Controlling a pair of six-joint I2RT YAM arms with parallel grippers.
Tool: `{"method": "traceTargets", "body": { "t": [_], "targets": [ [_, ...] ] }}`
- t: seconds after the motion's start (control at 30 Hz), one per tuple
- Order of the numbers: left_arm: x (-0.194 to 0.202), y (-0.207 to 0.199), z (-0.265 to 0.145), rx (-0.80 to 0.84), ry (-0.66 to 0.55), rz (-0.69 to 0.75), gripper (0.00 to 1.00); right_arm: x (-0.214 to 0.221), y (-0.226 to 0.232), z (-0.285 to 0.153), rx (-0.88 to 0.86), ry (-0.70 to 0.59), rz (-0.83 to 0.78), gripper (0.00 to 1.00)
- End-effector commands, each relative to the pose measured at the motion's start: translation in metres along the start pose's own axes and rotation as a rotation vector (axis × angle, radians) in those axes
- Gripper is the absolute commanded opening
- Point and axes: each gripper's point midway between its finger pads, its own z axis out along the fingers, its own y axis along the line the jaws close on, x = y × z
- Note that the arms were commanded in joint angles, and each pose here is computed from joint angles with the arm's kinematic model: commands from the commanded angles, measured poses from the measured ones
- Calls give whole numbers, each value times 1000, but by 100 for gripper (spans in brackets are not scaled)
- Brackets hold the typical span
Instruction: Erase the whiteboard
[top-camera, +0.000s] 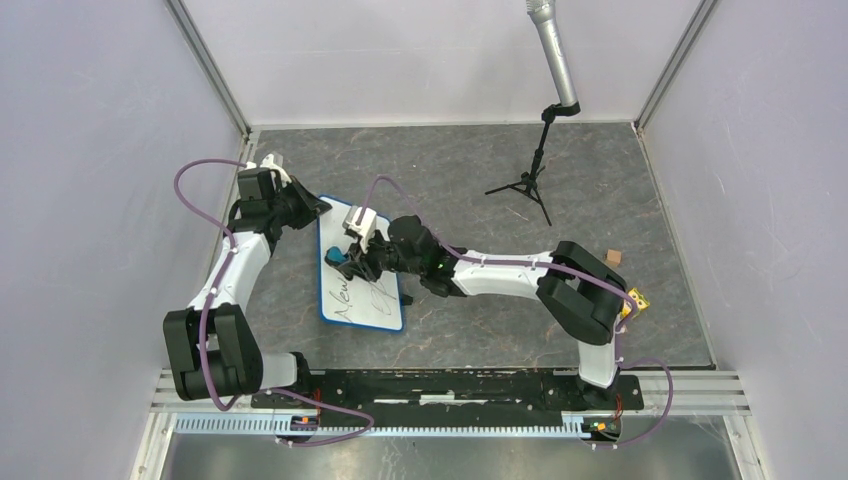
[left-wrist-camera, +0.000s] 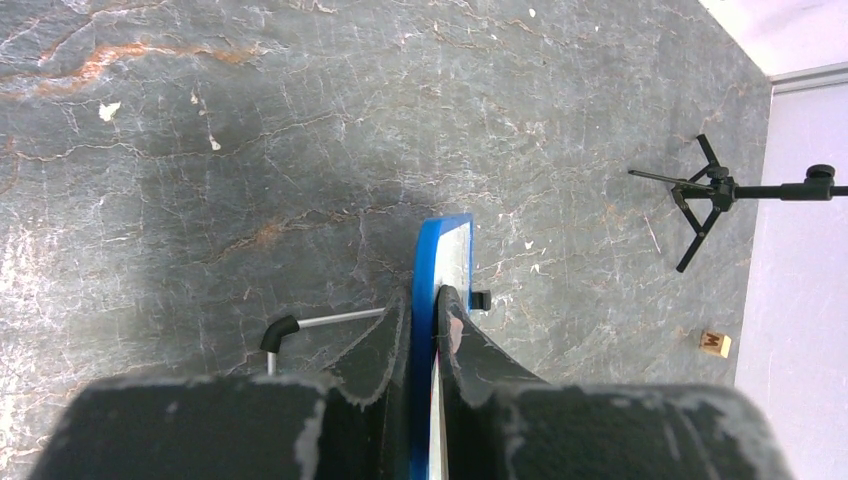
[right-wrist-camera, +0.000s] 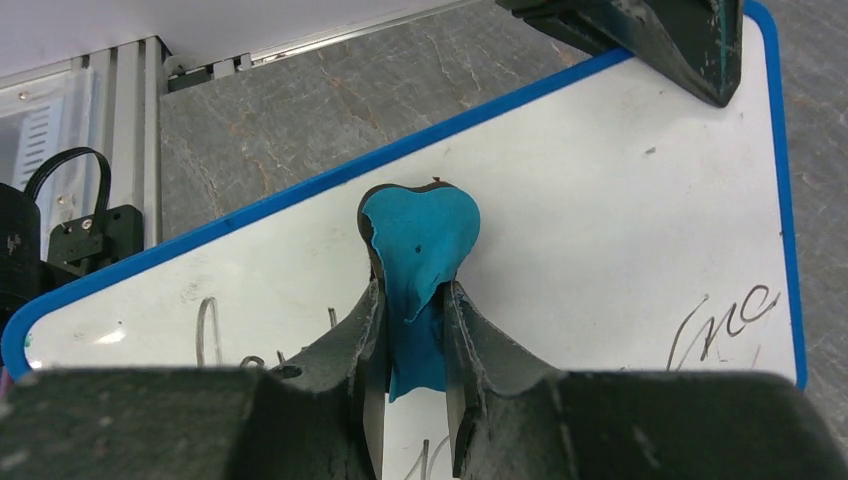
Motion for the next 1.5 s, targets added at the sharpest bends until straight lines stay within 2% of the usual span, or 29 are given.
{"method": "traceTargets", "body": {
  "t": [0.0, 0.13, 0.27, 0.4, 0.5, 0.63, 0.93, 1.03, 1.27, 1.33, 1.47],
  "targets": [
    [-21, -15, -7, 24, -92, 56, 2, 85, -18, -14, 52, 237, 142, 5],
    [-21, -13, -8, 16, -97, 42, 2, 83, -49, -14, 130, 271, 113, 5],
    [-21, -13, -8, 16, -98, 39, 2, 51, -50, 1, 108, 232, 73, 5],
    [-21, -12, -7, 12, -97, 40, 2, 18, -22, 13, 24, 164, 44, 5],
    [-22, -13, -8, 11, -104, 44, 2, 8, 11, 11, -56, 133, 2, 5],
    [-23, -13, -9, 9, -107, 43, 2, 17, 50, 0, -131, 128, -74, 5],
    [-27, -9, -14, -16, -130, 62, 2, 44, 102, -20, -312, 105, -84, 5],
    [-27, -10, -15, -14, -133, 64, 2, 50, 83, -29, -247, 103, -83, 5],
    [-25, -13, -15, 1, -123, 60, 3, 69, 23, -41, -113, 95, 104, 5],
    [-24, -14, -17, 3, -112, 55, 10, 64, 19, -39, -104, 83, 110, 5],
    [-20, -11, -21, -22, -97, 34, 52, 42, 28, -32, -151, 24, 149, 5]
  ]
}}
